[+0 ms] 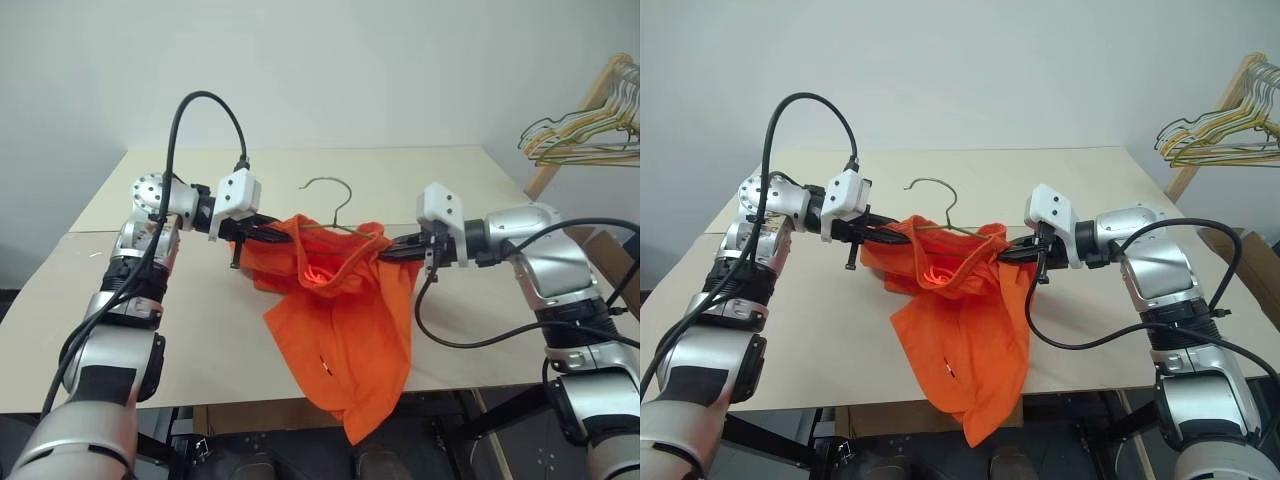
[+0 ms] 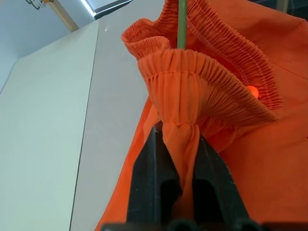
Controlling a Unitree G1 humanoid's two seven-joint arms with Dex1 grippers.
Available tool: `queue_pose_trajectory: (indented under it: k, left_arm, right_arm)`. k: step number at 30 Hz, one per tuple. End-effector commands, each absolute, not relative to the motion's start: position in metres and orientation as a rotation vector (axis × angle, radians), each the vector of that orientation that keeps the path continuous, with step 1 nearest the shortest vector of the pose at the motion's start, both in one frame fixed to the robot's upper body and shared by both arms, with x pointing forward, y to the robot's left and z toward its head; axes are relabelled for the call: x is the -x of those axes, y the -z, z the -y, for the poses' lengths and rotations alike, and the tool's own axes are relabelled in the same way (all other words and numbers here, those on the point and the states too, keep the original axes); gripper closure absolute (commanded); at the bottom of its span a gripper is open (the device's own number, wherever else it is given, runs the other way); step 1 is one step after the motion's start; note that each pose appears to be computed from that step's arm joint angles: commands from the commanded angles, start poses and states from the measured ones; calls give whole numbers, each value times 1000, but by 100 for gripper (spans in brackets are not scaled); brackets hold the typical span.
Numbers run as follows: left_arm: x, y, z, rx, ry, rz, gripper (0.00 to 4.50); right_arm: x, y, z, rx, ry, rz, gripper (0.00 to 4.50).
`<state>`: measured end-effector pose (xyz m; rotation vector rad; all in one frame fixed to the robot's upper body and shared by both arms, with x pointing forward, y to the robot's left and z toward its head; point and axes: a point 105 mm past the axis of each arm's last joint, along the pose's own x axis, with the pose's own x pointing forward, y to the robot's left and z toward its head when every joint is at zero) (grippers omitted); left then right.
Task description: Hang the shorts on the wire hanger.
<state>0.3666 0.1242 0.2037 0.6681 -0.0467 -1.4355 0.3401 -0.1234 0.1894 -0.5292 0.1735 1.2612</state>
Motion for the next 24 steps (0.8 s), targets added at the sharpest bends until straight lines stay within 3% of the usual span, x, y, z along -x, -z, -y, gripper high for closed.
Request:
queue_pose_trajectory:
  k: [1, 13, 17, 24]
  left_arm:
    - [-371, -231, -138, -659, 1351, 158, 347]
    - [-373, -263, -170, -477, 1264, 215, 6]
    - [-366, -256, -174, -408, 1345, 157, 6]
    - [-376, -238, -181, -354, 1315, 62, 6]
  right_arm:
    - [-342, -208, 135, 526, -1207, -112, 450]
    - [-331, -255, 167, 476, -1160, -23, 450]
    - [-326, -260, 166, 475, -1188, -3, 450]
    - [-324, -264, 166, 482, -1206, 10, 450]
